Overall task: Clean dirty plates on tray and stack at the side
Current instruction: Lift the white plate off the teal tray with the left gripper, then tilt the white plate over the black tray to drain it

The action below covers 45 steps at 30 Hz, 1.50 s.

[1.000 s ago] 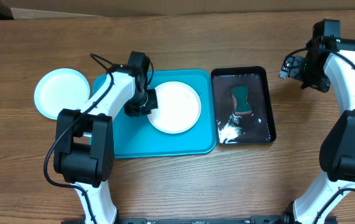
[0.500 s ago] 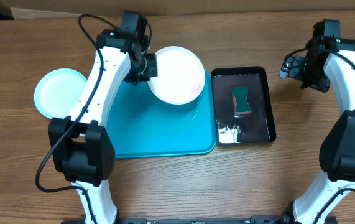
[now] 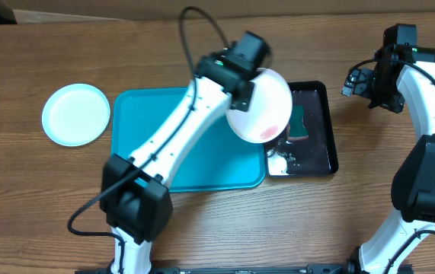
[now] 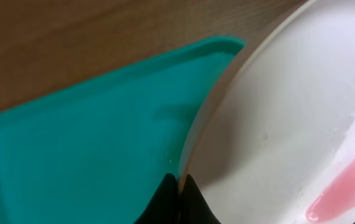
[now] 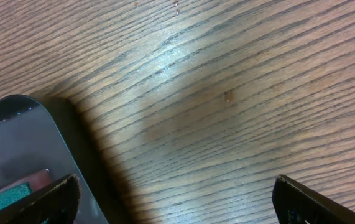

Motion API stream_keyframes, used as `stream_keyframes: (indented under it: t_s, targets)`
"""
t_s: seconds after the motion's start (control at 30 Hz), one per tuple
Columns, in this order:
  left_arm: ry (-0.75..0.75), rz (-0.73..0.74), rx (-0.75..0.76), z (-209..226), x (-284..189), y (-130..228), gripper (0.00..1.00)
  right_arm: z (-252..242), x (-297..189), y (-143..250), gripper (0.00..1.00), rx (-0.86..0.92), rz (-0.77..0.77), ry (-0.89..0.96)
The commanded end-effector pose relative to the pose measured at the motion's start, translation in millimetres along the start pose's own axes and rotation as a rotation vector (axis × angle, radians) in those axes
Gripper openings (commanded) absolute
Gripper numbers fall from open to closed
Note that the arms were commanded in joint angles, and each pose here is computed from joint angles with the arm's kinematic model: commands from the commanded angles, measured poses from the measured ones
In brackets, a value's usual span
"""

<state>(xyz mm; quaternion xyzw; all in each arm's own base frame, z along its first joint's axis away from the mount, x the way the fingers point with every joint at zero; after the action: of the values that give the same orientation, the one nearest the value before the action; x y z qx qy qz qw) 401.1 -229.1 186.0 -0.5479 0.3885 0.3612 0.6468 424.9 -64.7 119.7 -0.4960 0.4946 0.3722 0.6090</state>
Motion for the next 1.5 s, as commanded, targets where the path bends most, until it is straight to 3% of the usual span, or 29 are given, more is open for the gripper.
stream_keyframes:
  t_s: [0.0, 0.4, 0.7, 1.47]
  targets:
    - [-0.168, -0.172, 0.056, -5.4, -34.8, -19.6, 0.04, 0.2, -5.3, -4.2, 1.0, 0.006, -0.021, -0.01]
    - [-0.487, -0.527, 0.226, -58.3, -118.4, -7.7, 0.04, 0.2, -5.3, -4.2, 1.0, 0.006, -0.021, -0.01]
    - [-0.62, -0.741, 0.28, -89.1, -169.4, 11.9, 0.04, 0.2, -5.3, -4.1, 1.0, 0.006, -0.02, -0.009]
    - [-0.569, -0.693, 0.25, -84.4, -155.5, 4.7, 0.04, 0.2, -5.3, -4.2, 1.0, 0.006, -0.021, -0.01]
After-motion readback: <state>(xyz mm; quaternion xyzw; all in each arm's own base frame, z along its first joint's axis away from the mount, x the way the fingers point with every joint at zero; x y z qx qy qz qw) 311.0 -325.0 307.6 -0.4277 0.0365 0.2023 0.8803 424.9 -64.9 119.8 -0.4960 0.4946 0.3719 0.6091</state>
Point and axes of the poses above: each gripper's point midway between its finger pads, its own x axis out along the fingers, its own z axis along the line the jaws close on, y = z × x, the point moved 3 cm from there along -x, back along the fingers, and after that the axes turned 8 degrees about -x, right-handed, at the moved point
